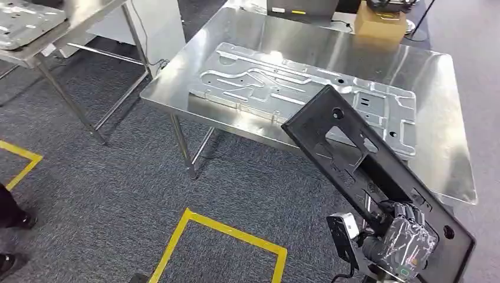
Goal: Take the parts from the cabinet and place them on the table.
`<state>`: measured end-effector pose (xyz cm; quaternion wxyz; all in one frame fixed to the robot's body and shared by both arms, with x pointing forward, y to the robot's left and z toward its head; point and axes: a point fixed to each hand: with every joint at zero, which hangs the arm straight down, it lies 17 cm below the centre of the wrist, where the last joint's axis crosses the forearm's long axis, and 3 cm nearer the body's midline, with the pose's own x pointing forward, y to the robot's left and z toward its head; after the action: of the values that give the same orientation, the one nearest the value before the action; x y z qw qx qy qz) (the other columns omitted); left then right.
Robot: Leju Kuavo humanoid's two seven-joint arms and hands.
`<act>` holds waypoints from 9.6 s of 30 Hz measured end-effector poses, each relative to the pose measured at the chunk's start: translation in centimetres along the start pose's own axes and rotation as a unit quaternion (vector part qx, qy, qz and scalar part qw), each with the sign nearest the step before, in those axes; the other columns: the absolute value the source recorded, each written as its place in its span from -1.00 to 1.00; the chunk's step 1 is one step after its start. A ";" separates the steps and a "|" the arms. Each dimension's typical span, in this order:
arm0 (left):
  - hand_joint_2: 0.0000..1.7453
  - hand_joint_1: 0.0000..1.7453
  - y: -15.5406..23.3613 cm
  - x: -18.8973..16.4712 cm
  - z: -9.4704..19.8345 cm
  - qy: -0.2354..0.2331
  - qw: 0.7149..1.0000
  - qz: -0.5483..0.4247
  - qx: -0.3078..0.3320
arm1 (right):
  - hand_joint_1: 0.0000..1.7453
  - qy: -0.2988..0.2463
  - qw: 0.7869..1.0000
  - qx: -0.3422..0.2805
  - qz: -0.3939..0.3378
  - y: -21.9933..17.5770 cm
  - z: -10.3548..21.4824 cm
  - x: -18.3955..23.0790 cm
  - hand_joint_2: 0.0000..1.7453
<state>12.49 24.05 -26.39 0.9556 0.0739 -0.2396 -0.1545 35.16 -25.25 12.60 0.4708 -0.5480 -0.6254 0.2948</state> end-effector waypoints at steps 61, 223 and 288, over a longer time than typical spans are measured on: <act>1.00 -1.00 -1.6 3.0 -0.5 -0.020 0.994 -0.089 -0.059 | 1.00 -0.175 0.958 0.181 0.139 12.3 -15.5 14.2 1.00; -1.00 -1.00 0.4 -1.7 0.3 0.032 0.997 0.074 0.010 | -1.00 0.691 0.556 0.304 -0.348 24.0 39.9 -11.7 -1.00; -1.00 -1.00 1.7 -1.3 0.0 0.031 0.995 0.091 0.040 | -1.00 0.631 0.487 0.537 -0.275 24.3 45.0 -5.4 -1.00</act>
<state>11.83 26.07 -26.63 0.9689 0.0948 -0.2218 -0.0544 3.79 -18.39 -27.58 0.9996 -0.0284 0.0003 0.0044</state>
